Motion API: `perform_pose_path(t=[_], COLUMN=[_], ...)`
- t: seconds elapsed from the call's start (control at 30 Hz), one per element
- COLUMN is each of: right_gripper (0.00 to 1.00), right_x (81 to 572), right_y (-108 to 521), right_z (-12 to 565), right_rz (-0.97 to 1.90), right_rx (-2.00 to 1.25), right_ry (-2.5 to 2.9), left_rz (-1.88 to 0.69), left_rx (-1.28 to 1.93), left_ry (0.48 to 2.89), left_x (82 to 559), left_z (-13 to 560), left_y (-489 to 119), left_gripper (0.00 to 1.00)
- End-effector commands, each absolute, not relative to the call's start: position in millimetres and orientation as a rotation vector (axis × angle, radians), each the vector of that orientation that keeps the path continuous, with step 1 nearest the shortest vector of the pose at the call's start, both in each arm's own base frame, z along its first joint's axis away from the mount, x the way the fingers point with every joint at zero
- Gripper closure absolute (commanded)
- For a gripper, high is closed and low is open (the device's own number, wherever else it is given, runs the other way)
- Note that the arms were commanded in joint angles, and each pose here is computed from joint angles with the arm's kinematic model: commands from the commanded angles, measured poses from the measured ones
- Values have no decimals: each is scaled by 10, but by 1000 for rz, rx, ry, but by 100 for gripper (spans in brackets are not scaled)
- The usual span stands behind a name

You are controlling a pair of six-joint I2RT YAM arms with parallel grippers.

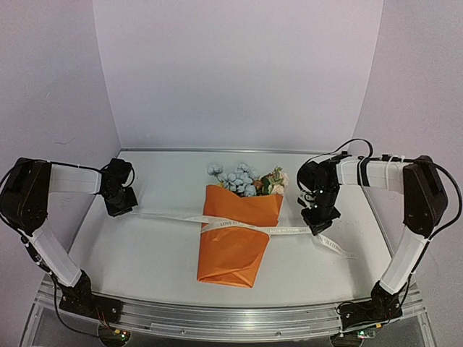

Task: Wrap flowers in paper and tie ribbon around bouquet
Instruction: Adjust the ribbon on the folded bouquet.

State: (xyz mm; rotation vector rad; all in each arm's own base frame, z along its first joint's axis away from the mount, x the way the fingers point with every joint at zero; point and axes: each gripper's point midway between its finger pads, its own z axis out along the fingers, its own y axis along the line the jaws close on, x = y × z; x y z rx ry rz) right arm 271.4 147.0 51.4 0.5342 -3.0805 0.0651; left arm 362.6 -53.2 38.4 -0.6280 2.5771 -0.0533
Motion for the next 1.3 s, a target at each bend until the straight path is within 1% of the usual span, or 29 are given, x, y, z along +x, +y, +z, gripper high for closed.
perform_pose_path(t=[0.0, 0.07, 0.13, 0.23, 0.33, 0.4, 0.5, 0.57, 0.63, 0.67, 0.77, 0.83, 0.93, 1.03, 1.1, 1.27], right_gripper=[100, 100, 98, 91, 83, 77, 70, 67, 64, 63, 56, 50, 46, 43, 42, 41], right_x=[2597, 2579, 2564, 2551, 2543, 2533, 2516, 2514, 2523, 2525, 2550, 2581, 2558, 2500, 2456, 2385], right_y=[1514, 1584, 1653, 1690, 1683, 1666, 1661, 1697, 1771, 1808, 2013, 2078, 2161, 2220, 2244, 2233], right_z=[495, 505, 526, 544, 564, 591, 648, 687, 724, 737, 738, 744, 818, 857, 884, 913], right_rz=[20, 2, 1, 27, 31, 34, 18, -27, -104, -146, -348, -422, -506, -564, -580, -596], right_rx=[527, 589, 675, 767, 786, 797, 818, 832, 857, 867, 1062, 1130, 1194, 1286, 1379, 1497], right_ry=[-3036, -3031, -3021, -3013, -3015, -3022, -3039, -3063, -3103, -3122, -3179, -3219, -3203, -3169, -3150, -3114], left_rz=[-99, -131, -146, -167, -172, -180, -179, -205, -247, -266, -270, -292, -321, -305, -320, -309], left_rx=[-681, -682, -691, -717, -720, -694, -623, -520, -347, -255, 159, 450, 791, 1058, 1205, 1413], left_ry=[2531, 2537, 2533, 2514, 2488, 2453, 2397, 2354, 2307, 2293, 2238, 2187, 2084, 1985, 1968, 1975], left_x=[3614, 3605, 3597, 3577, 3560, 3574, 3618, 3682, 3759, 3786, 3789, 3687, 3526, 3383, 3286, 3202], left_z=[404, 379, 377, 393, 450, 571, 826, 1048, 1277, 1349, 1529, 1554, 1519, 1376, 1205, 903], left_y=[-538, -575, -588, -588, -570, -562, -546, -642, -839, -966, -1563, -1988, -2411, -2627, -2704, -2769], left_gripper=[94, 89, 84, 77, 69, 61, 45, 39, 33, 33, 32, 32, 33, 34, 33, 34])
